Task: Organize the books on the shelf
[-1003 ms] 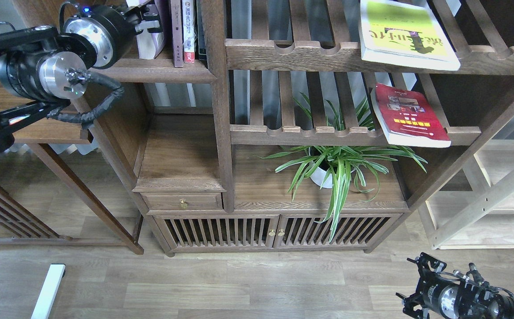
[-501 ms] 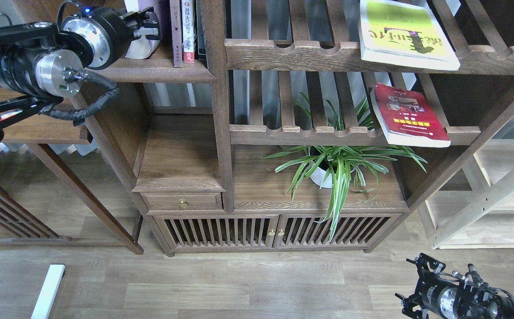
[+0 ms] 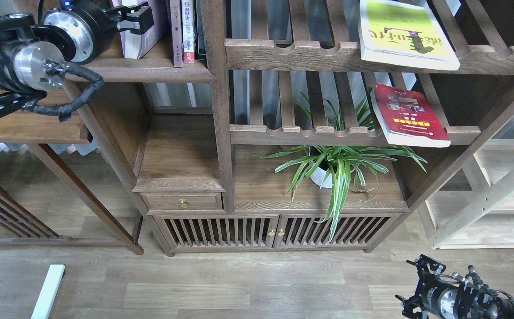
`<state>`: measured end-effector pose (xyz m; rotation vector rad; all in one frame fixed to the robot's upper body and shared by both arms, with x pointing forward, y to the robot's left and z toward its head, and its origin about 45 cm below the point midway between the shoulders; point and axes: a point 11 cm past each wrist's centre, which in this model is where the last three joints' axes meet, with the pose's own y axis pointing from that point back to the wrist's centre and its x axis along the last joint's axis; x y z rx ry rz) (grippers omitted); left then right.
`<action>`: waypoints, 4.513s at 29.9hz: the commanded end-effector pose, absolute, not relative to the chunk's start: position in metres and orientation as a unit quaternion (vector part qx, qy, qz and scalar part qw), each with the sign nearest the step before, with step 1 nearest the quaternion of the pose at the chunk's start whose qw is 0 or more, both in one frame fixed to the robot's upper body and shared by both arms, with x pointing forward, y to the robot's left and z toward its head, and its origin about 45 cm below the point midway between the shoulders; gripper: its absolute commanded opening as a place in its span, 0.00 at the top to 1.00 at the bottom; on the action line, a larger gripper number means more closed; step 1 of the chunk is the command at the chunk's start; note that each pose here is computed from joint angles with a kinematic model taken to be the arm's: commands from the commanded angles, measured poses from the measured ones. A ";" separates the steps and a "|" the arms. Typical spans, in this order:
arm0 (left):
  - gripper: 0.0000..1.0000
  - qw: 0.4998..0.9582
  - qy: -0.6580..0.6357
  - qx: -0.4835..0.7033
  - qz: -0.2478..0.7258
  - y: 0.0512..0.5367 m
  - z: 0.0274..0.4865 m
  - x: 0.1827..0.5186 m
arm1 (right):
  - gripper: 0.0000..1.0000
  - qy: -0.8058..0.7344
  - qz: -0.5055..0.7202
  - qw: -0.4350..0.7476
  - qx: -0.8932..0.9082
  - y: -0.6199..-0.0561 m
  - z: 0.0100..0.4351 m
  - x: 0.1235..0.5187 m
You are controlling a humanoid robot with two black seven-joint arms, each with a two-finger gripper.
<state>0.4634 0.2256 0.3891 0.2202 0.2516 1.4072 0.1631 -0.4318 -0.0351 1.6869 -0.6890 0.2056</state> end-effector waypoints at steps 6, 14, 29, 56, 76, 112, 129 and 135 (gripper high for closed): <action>0.16 0.749 0.120 0.112 0.642 0.233 0.388 0.456 | 0.01 -0.298 0.092 0.610 0.729 -0.432 -0.036 0.159; 0.14 0.754 0.121 0.124 0.634 0.235 0.393 0.445 | 0.01 -0.298 0.092 0.610 0.728 -0.430 -0.039 0.154; 0.13 0.774 0.130 0.143 0.603 0.239 0.390 0.418 | 0.01 -0.293 0.086 0.606 0.734 -0.422 -0.044 0.149; 0.11 0.815 0.159 0.250 0.498 0.377 0.284 0.308 | 0.01 -0.291 0.089 0.606 0.735 -0.422 -0.043 0.151; 0.11 0.774 0.320 0.283 0.468 0.375 0.089 0.178 | 0.01 -0.346 0.118 0.594 0.717 -0.454 0.012 0.209; 0.11 0.742 0.356 0.331 0.462 0.313 -0.041 0.124 | 0.05 -0.541 0.338 0.468 0.612 -0.548 0.308 0.303; 0.11 0.734 0.353 0.341 0.469 0.313 -0.045 0.118 | 0.08 -0.479 0.416 0.406 0.658 -0.474 0.323 0.350; 0.11 0.731 0.348 0.345 0.476 0.313 -0.046 0.118 | 0.08 -0.465 0.426 0.385 0.674 -0.449 0.323 0.364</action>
